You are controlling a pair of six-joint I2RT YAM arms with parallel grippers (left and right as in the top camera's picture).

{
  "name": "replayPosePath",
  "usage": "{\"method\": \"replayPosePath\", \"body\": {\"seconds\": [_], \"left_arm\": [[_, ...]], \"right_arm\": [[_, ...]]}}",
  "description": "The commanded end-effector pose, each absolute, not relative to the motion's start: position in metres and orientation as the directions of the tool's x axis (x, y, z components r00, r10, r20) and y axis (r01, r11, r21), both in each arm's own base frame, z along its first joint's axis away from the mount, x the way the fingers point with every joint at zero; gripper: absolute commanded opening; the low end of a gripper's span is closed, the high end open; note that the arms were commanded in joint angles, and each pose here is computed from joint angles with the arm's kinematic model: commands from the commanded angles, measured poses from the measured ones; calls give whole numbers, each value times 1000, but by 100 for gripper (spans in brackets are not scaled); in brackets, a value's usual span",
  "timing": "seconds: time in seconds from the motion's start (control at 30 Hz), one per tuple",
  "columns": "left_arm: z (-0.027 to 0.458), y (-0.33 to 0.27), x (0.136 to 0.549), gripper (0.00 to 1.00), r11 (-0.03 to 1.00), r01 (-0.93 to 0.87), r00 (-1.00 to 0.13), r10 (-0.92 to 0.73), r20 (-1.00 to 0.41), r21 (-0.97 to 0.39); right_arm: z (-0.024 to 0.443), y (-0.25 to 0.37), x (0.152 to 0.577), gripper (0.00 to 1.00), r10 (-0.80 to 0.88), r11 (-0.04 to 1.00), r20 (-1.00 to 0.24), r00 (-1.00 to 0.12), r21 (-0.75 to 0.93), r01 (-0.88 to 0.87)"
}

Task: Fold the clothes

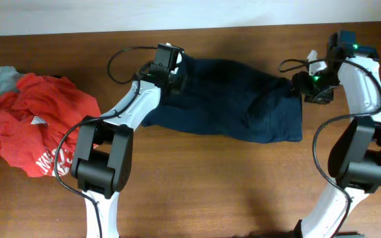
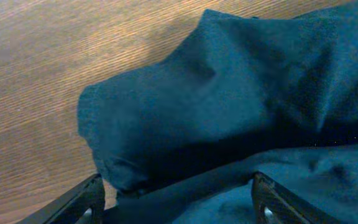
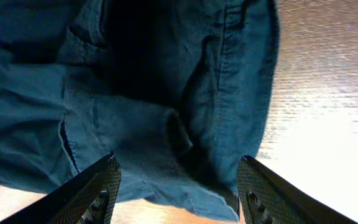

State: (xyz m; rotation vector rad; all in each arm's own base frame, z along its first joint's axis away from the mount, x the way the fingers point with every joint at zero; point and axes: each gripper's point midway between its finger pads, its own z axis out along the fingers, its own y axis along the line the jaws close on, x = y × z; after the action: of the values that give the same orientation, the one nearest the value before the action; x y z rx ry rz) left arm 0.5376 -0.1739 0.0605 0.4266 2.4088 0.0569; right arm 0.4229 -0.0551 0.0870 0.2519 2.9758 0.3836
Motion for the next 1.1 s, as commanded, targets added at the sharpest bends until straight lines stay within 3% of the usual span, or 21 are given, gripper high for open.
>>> {"method": "replayPosePath", "body": {"seconds": [0.0,0.13,0.3,0.43,0.53,0.6,0.67,0.73,1.07], "left_arm": [[55,-161,540,75,945,273,-723,325,-610,179],[49,-167,535,68,942,303,-731,327,-599,145],[39,-166,532,68,941,306,-747,332,-576,146],[38,-166,532,66,940,307,-748,333,-574,146],[37,-165,530,51,940,308,-752,334,-568,145],[36,-165,530,38,940,309,-755,335,-564,146],[36,-165,529,19,940,309,-757,336,-561,146],[37,-165,530,1,940,307,-753,334,-567,146],[120,-172,558,1,949,276,-673,305,-674,154]], "right_arm": [[81,-49,424,61,159,951,-103,-982,283,125],[81,-49,427,53,156,952,-113,-981,283,119],[82,-44,431,51,147,952,-129,-981,288,105],[82,-37,435,44,128,955,-144,-981,286,83],[82,-34,437,32,122,956,-152,-981,285,74],[82,-35,438,19,122,956,-153,-981,285,74],[82,-35,438,7,122,956,-153,-981,285,74],[83,-35,438,4,123,956,-156,-980,285,75],[126,-38,452,4,120,960,-236,-964,276,52]]}}
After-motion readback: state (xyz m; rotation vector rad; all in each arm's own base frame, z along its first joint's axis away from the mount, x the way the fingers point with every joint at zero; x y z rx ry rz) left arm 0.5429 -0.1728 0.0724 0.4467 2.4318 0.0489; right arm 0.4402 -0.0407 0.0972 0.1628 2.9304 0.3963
